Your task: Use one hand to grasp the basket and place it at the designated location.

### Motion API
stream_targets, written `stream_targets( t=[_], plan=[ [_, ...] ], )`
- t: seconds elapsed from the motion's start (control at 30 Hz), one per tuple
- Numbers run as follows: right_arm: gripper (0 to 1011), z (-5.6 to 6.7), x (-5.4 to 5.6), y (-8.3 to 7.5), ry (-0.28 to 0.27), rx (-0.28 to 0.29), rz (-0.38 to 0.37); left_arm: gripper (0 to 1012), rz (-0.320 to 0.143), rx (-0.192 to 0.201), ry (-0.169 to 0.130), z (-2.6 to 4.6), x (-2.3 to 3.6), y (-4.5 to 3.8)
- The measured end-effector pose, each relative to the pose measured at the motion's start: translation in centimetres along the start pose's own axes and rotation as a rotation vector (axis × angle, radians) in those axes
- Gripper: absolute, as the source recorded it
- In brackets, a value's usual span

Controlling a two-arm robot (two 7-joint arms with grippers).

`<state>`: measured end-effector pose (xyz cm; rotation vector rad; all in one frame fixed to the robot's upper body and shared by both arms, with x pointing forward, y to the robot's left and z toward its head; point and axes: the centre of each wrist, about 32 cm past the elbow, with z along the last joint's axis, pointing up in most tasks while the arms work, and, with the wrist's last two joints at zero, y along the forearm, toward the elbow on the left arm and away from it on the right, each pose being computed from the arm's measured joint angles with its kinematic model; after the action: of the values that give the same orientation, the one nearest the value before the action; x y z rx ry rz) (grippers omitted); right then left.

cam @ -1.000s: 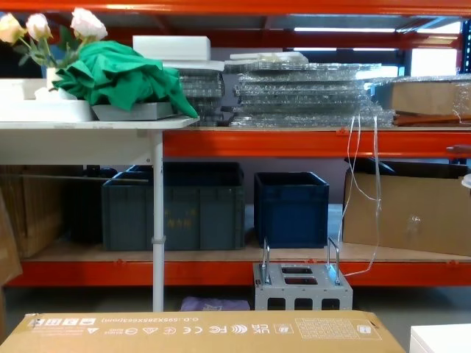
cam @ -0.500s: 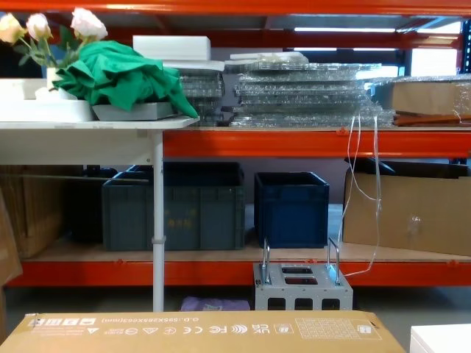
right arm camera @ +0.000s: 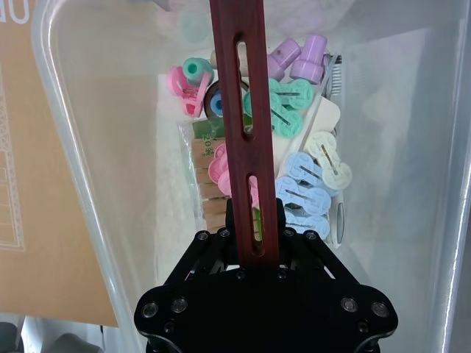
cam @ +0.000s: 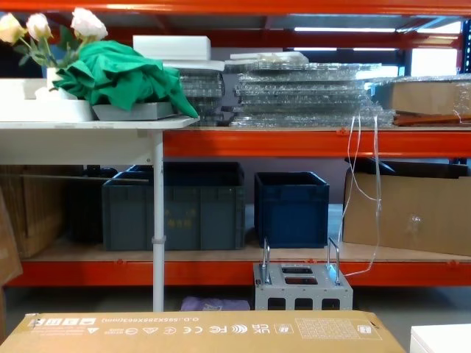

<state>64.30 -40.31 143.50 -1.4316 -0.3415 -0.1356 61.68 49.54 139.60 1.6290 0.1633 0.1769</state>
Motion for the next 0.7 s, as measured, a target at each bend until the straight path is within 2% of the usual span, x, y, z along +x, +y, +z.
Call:
stream_targets(
  t=[0.17, 0.27, 0.53, 0.7],
  plan=[
    [205, -0.2, 0.0, 0.2, 0.026, -0.002, 0.007, 0, 0.0, 0.0, 0.0, 0.0, 0.0, 0.0],
    [205, -0.7, 0.1, 0.4, 0.066, -0.006, 0.017, 0, 0.0, 0.0, 0.0, 0.0, 0.0, 0.0],
    [205, -1.2, 0.0, 0.6, 0.1, -0.009, 0.027, 0, 0.0, 0.0, 0.0, 0.0, 0.0, 0.0],
    [205, -2.0, -0.2, 0.8, 0.131, -0.012, 0.032, 0, 0.0, 0.0, 0.0, 0.0, 0.0, 0.0]
  ],
)
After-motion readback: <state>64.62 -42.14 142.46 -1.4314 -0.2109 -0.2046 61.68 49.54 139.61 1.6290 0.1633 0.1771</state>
